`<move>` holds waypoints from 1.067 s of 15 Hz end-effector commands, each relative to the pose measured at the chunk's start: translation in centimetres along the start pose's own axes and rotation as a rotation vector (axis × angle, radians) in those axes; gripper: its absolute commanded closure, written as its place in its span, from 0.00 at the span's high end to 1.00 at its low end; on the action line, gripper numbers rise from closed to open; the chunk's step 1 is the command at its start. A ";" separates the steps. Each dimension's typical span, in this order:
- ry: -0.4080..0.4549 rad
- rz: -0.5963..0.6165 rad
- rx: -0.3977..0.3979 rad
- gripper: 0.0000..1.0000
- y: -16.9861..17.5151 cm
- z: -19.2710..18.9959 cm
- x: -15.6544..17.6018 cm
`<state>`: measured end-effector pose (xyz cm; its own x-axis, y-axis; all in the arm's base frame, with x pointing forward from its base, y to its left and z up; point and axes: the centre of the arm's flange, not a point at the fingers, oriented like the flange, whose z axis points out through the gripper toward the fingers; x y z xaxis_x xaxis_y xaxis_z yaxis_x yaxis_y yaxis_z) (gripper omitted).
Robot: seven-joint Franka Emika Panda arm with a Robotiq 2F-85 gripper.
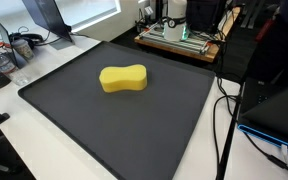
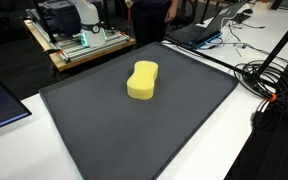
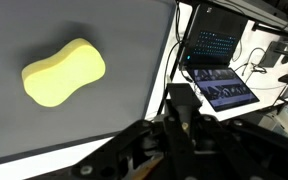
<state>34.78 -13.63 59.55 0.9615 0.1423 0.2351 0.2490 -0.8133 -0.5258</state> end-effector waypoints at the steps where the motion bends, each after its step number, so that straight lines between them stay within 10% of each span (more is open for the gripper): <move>1: 0.058 -0.039 -0.112 0.03 -6.5 5.9 2.4; 8: 0.013 -0.185 -0.515 0.03 -17.0 22.5 5.7; 9: 0.041 -0.185 -0.428 0.12 -16.1 18.2 5.4; 16: 0.014 -0.197 -0.489 0.03 -17.0 22.2 5.1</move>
<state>38.06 13.41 51.52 0.8994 0.3148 0.3034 0.3387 -0.9405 -0.0284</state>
